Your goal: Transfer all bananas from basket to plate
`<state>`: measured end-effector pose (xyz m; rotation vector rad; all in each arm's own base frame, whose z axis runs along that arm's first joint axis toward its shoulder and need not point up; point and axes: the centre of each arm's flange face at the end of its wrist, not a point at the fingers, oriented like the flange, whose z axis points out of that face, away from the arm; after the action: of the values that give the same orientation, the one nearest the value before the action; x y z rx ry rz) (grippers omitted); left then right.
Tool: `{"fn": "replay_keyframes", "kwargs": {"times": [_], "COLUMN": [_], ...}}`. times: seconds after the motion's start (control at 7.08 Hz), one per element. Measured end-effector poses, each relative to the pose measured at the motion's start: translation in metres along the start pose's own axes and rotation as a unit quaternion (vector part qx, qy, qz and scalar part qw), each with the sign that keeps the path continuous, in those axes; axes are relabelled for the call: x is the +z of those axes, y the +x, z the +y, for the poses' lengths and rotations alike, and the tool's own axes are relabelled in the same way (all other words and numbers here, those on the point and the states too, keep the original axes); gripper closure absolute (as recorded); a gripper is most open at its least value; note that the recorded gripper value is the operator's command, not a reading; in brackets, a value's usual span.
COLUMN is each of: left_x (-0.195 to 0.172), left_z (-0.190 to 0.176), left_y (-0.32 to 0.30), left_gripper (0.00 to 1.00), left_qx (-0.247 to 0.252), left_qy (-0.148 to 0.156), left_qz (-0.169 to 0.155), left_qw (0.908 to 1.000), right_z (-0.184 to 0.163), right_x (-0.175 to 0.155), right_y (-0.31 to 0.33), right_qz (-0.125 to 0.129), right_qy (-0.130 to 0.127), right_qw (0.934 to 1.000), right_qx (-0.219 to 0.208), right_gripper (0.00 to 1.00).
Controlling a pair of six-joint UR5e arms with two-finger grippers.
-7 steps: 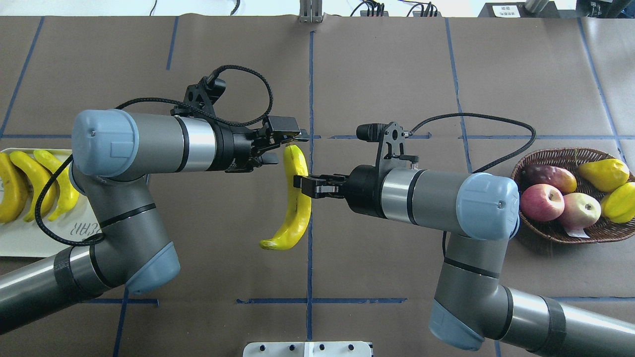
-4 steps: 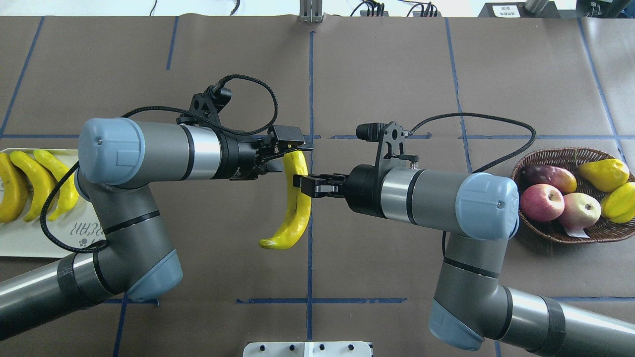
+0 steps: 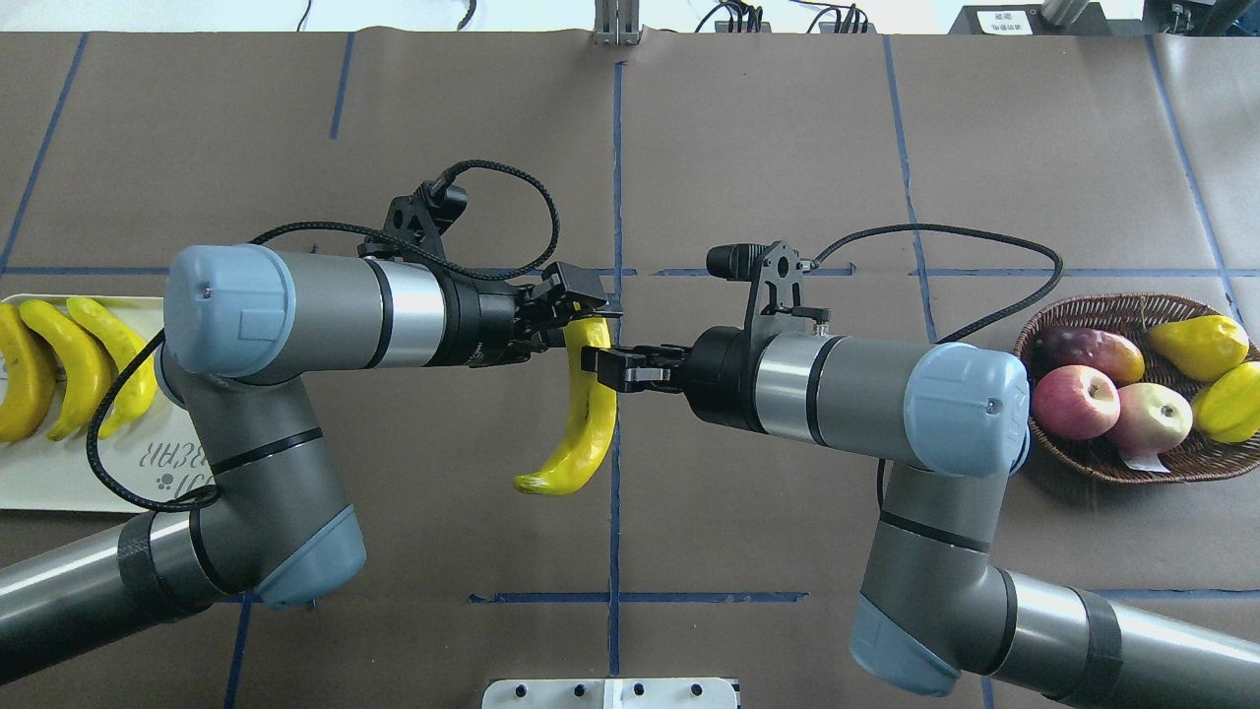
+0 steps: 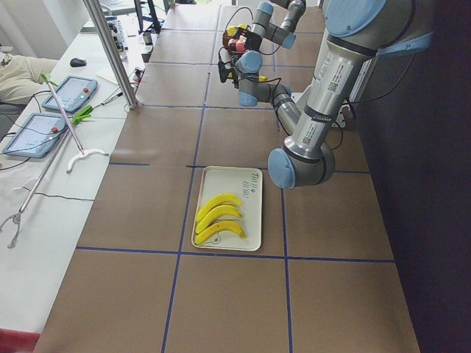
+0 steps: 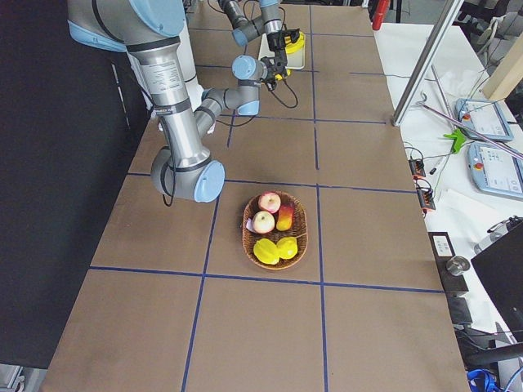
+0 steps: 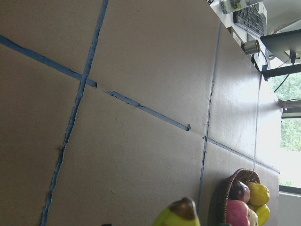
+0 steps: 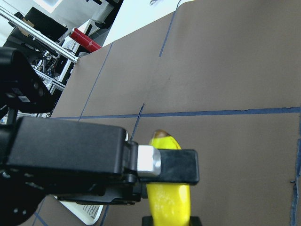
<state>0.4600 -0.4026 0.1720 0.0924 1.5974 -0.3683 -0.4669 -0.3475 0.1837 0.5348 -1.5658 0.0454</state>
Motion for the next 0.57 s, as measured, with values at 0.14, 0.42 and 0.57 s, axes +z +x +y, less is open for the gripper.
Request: {"fn": "replay_keyframes", "kwargs": {"times": [0.14, 0.42, 0.57], "left_x": [0.0000, -0.0005, -0.0007], "left_z": [0.0001, 0.0000, -0.0010], "left_y": [-0.0002, -0.0016, -0.0038], "left_gripper": [0.88, 1.00, 1.00], "left_qx": [0.000, 0.000, 0.000], "left_qy": [0.000, 0.000, 0.001], "left_qz": [0.000, -0.001, -0.004], "left_qw": [1.0000, 1.0000, 1.0000], "right_z": [0.0000, -0.0001, -0.0009], "right_x": [0.0000, -0.0002, -0.0004], "right_y": [0.0001, 0.0005, 0.0005], "right_qz": [0.000, 0.000, 0.000], "right_qy": [0.000, 0.000, 0.000], "right_qw": [1.0000, 1.0000, 1.0000], "right_qx": [0.000, -0.003, -0.002], "right_gripper": [0.99, 0.38, 0.02]}}
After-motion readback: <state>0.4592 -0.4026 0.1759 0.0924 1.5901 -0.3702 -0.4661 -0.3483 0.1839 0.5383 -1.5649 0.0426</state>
